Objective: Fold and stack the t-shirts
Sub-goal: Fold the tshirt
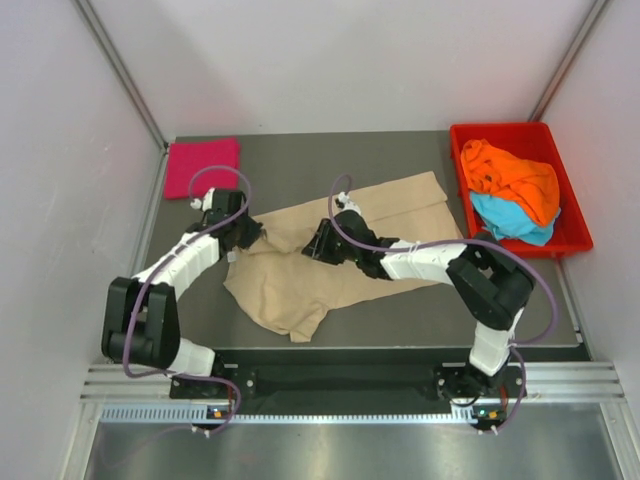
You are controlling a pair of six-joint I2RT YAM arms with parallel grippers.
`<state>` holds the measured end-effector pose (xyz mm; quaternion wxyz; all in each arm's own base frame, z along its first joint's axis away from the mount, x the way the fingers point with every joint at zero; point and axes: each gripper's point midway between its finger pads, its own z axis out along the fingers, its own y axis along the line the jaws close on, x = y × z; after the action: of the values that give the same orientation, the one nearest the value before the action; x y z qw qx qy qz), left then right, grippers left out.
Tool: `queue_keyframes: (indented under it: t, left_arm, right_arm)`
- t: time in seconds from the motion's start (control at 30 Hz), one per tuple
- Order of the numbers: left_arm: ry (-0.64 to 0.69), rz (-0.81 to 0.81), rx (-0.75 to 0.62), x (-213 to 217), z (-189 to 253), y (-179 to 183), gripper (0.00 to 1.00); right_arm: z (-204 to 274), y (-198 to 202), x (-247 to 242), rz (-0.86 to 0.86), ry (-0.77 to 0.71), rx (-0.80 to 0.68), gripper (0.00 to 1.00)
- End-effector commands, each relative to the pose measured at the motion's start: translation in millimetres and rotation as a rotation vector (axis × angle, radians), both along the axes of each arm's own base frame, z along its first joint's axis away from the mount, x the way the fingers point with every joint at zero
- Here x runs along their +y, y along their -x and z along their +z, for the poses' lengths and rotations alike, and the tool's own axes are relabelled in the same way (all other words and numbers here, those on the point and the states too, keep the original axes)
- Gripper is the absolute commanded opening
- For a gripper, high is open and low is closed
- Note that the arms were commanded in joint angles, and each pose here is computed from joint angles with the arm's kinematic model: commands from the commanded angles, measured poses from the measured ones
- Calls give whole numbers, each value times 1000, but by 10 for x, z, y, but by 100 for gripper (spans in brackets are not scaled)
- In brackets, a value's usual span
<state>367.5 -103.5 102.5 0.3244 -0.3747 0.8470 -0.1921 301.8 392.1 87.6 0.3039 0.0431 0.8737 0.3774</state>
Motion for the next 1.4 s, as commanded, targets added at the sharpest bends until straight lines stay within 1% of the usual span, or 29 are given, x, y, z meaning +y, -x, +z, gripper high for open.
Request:
queue_keyframes:
  t: [0.0,0.07,0.27,0.43,0.53,0.6,0.67,0.77,0.93,1.37]
  left_arm:
    - [38,2,-4,61,15,-172,0]
    - [84,-28,1,-1,44,-241,0]
    - [113,-35,17,-5,30,-421,0]
    - [142,-23,25,26,-9,-553,0]
    - [133,-22,23,40,1,-603,0]
    - [131,-24,26,40,-9,-608,0]
    - [129,-24,30,40,-29,-611,0]
    - [122,-23,41,65,-74,-603,0]
    - [119,-24,42,84,-92,-601,0]
    - [114,-27,46,123,-123,-614,0]
  right_arm:
    - [218,-137,264,47,-79,-58,33]
    - [196,-173,343,71,-67,-72,32]
    - [63,-222,506,95,27,-89,32]
    - [-83,-270,511,34,37,-44,33]
    - [-172,-311,473,-19,69,-5,31]
    - [-208,-336,433,-59,102,26,29]
    - [-183,-353,433,-94,85,40,29]
    - [-152,-373,500,-103,84,39,31]
    - [-276,-399,538,-133,120,87,30]
    - [-467,-516,544,-191,201,122,29]
